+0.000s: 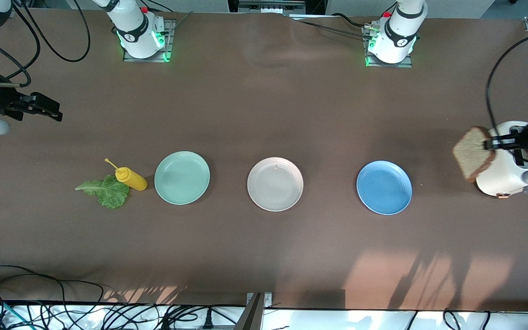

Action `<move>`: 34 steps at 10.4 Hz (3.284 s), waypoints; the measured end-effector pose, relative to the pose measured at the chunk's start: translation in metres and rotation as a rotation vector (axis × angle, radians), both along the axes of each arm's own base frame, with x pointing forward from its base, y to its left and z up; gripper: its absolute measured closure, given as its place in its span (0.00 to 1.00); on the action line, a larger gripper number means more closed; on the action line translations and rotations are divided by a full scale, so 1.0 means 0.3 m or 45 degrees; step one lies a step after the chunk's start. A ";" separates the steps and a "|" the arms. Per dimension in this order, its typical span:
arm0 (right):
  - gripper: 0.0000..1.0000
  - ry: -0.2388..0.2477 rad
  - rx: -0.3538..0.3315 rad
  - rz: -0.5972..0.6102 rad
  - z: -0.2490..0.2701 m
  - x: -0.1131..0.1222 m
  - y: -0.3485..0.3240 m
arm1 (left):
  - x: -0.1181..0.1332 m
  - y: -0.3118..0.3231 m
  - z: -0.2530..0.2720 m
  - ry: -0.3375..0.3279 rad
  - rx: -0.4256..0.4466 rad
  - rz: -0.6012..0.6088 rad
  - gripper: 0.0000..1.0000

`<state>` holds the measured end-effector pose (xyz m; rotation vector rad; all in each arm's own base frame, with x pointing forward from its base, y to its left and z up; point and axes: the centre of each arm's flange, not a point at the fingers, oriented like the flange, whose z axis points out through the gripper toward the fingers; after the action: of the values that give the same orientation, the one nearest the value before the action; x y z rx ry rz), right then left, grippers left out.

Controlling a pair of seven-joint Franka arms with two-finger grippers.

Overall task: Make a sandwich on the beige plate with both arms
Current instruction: 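Lift the toast out with the left gripper toward the beige plate, then lower the toast flat onto the beige plate and open the left gripper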

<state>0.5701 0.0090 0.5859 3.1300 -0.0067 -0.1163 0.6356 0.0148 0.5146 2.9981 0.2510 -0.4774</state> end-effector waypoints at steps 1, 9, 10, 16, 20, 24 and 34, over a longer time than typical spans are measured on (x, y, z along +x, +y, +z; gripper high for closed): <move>0.00 0.000 0.000 0.000 0.000 0.000 0.000 | 0.017 -0.142 -0.023 0.006 -0.010 0.057 0.92; 0.00 0.001 0.000 0.000 -0.001 0.002 0.000 | 0.166 -1.015 -0.370 -0.131 -0.471 0.562 0.92; 0.00 0.000 0.000 -0.001 -0.001 0.002 -0.001 | 0.165 -1.094 -0.425 -0.147 -0.513 0.594 0.92; 0.00 0.002 0.000 -0.001 -0.004 0.004 0.000 | 0.101 -1.324 -0.660 -0.173 -0.556 0.629 0.92; 0.00 0.015 -0.002 -0.018 -0.024 0.012 -0.010 | 0.074 -1.338 -0.726 -0.136 -0.530 0.620 0.92; 0.00 0.020 -0.003 -0.024 -0.031 0.016 -0.019 | 0.047 -1.365 -0.754 -0.116 -0.517 0.604 0.92; 0.00 0.110 -0.004 -0.029 -0.164 0.065 -0.018 | -0.003 -1.306 -0.845 0.069 -0.380 0.519 0.00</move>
<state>0.5897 0.0037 0.5368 3.1195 -0.0413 -0.2509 0.6347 -0.3770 0.2610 2.5541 0.7077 -0.4988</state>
